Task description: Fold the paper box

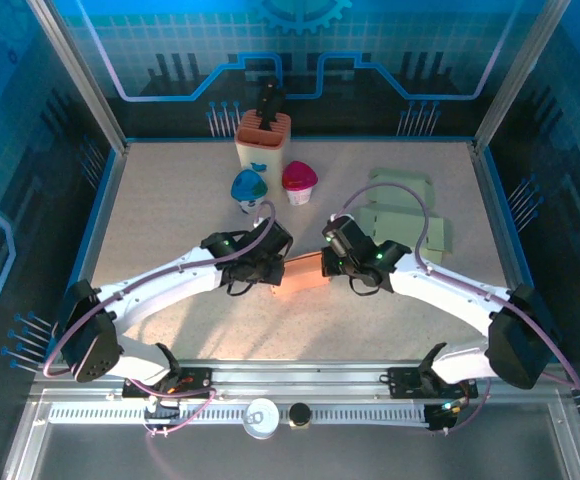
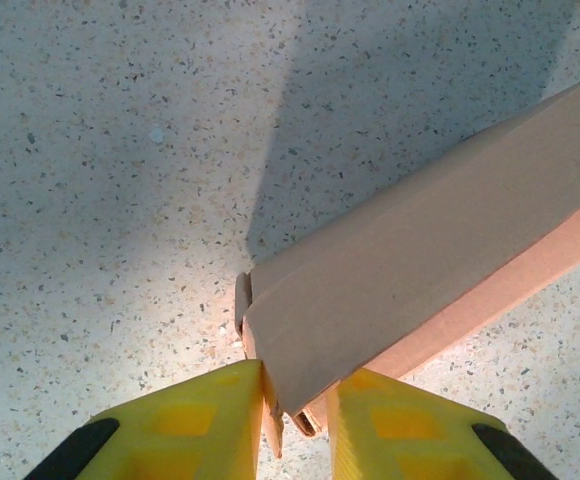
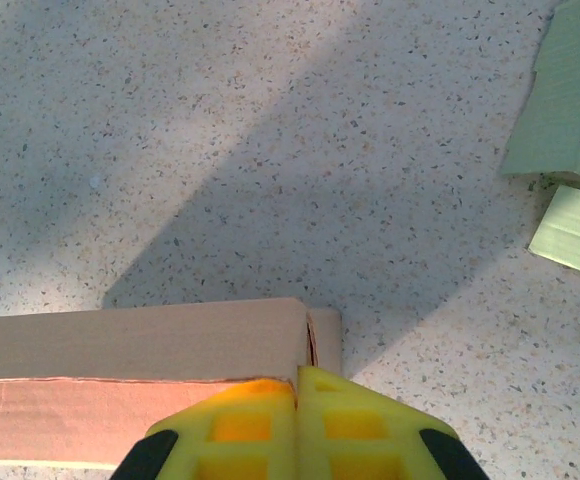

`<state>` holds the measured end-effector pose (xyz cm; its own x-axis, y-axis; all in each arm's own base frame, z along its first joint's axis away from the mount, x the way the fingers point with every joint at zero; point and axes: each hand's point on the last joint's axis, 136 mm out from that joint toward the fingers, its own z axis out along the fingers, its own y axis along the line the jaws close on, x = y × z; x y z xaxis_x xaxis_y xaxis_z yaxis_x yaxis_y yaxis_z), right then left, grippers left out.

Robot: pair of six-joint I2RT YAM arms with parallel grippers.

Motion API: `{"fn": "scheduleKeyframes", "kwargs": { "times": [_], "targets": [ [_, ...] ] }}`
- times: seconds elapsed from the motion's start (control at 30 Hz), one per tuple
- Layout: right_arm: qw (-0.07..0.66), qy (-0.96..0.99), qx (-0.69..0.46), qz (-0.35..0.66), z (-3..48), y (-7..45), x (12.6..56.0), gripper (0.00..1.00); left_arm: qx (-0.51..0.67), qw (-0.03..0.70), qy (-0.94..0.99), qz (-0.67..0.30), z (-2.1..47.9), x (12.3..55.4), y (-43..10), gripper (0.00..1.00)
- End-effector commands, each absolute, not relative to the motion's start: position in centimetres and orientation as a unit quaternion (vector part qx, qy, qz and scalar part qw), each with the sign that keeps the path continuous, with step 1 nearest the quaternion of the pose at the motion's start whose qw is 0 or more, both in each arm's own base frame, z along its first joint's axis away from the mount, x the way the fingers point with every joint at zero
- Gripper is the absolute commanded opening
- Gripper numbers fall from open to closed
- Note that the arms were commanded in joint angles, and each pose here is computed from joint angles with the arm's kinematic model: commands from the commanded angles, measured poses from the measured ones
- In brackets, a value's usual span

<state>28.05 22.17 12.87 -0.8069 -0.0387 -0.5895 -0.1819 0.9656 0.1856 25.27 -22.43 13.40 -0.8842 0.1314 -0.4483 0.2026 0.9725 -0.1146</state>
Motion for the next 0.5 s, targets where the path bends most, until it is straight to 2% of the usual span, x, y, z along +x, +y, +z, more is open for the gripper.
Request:
{"fn": "scheduleKeyframes", "kwargs": {
  "times": [0.0,0.13,0.3,0.47],
  "targets": [
    [0.286,0.95,-0.059,0.114,12.4,22.6,27.4,0.0,0.08,0.244,0.963,-0.077,14.7,24.9,-21.9,0.27],
    [0.285,0.95,-0.057,0.113,12.4,22.6,27.5,0.0,0.081,0.252,0.961,-0.079,14.7,24.6,-21.4,0.36],
    [0.284,0.95,-0.059,0.116,12.4,22.8,27.4,0.0,0.084,0.252,0.961,-0.074,14.3,24.1,-20.9,0.36],
    [0.285,0.95,-0.06,0.118,12.4,22.8,27.4,0.0,0.092,0.267,0.959,-0.027,14.7,25.0,-19.6,0.38]
  ]
}}
